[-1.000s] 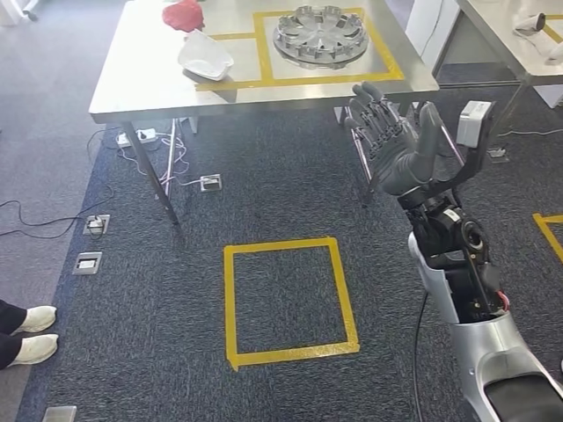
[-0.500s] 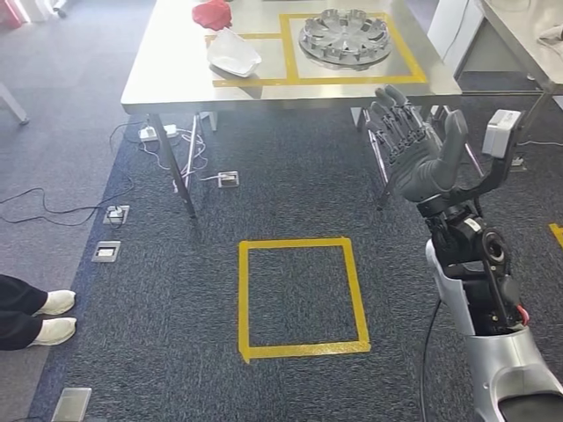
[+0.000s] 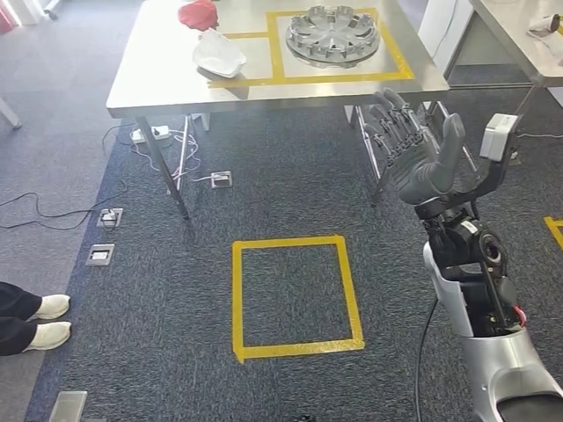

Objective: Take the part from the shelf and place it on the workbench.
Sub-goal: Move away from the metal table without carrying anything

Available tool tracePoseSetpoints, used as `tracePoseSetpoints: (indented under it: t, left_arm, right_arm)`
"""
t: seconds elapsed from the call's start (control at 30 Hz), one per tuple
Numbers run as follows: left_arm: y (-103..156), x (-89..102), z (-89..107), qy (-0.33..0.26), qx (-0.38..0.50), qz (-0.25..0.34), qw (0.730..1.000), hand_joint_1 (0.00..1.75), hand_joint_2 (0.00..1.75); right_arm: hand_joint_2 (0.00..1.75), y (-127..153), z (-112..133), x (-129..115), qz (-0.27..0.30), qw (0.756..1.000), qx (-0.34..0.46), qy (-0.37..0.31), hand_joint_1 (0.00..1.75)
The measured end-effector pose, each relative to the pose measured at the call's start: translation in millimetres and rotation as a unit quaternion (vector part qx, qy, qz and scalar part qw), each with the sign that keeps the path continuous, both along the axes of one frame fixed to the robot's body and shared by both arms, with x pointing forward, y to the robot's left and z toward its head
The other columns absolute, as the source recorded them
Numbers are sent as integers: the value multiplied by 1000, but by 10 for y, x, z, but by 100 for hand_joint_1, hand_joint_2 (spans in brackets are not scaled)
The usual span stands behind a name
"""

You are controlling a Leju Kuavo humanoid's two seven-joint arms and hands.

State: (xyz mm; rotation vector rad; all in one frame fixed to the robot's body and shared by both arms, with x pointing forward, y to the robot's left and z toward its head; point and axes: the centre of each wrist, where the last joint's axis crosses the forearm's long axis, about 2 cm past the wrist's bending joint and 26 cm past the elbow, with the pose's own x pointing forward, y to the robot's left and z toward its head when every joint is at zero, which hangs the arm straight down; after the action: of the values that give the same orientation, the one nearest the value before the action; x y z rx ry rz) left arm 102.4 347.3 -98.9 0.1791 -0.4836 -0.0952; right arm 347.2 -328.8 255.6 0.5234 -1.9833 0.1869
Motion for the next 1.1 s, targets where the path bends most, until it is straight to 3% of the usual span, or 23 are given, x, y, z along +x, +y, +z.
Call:
tracePoseSetpoints:
  t: [1.1]
  left_arm:
    - [7, 11, 3, 1, 3, -1, 1000, 0, 0]
  right_arm:
    - [0, -60, 25, -3, -9, 1000, -6, -3, 0]
